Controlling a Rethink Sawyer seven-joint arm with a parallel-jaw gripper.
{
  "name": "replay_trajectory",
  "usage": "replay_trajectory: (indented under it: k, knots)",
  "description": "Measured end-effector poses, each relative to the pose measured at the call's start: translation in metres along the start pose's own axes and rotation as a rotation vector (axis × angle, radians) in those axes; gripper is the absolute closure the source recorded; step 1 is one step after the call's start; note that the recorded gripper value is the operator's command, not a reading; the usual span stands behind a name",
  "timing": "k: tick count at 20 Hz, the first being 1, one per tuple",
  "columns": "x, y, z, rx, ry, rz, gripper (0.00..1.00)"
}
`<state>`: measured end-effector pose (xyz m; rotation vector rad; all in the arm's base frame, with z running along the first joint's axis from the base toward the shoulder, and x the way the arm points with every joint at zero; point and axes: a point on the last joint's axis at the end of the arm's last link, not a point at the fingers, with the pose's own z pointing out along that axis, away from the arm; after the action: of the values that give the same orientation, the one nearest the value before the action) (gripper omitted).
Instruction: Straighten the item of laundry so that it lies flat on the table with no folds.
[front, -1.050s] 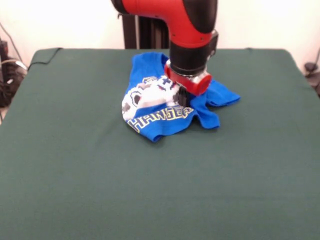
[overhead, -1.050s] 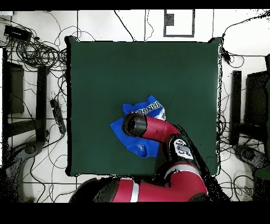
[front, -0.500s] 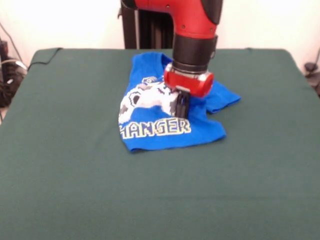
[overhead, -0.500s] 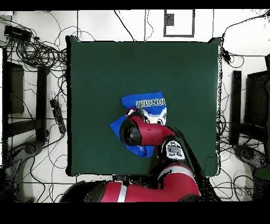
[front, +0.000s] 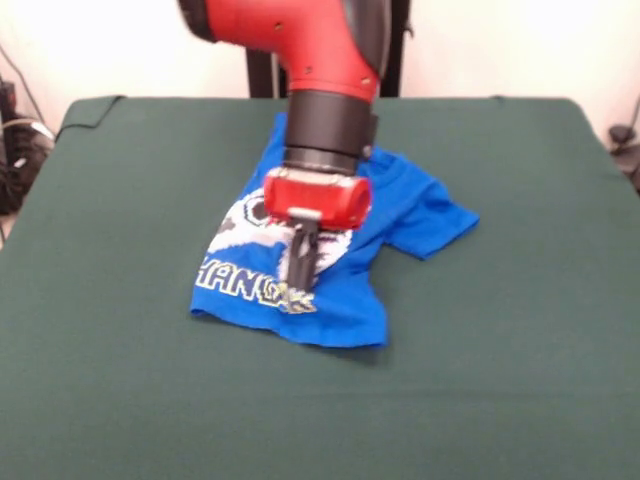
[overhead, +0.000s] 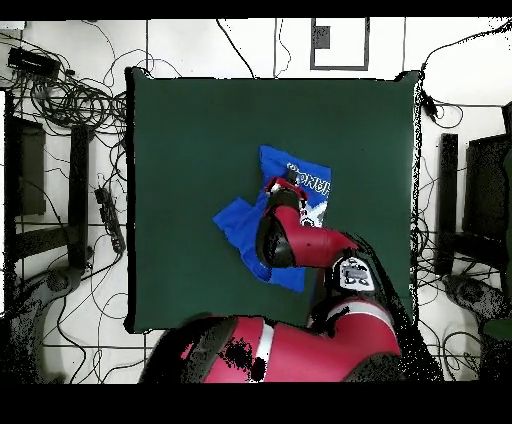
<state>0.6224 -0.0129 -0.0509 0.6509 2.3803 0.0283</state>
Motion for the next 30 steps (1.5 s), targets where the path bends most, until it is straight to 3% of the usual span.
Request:
replay_trajectory:
  k: [8, 11, 24, 30]
  knots:
    - [-0.018, -0.047, 0.025, -0.001, -0.021, -0.031, 1.00]
    - [-0.021, -0.052, 0.029, -0.015, -0.025, -0.041, 1.00]
    - [-0.023, -0.049, 0.030, -0.030, -0.025, -0.045, 1.00]
    - [-0.045, -0.027, 0.016, -0.005, -0.017, -0.048, 1.00]
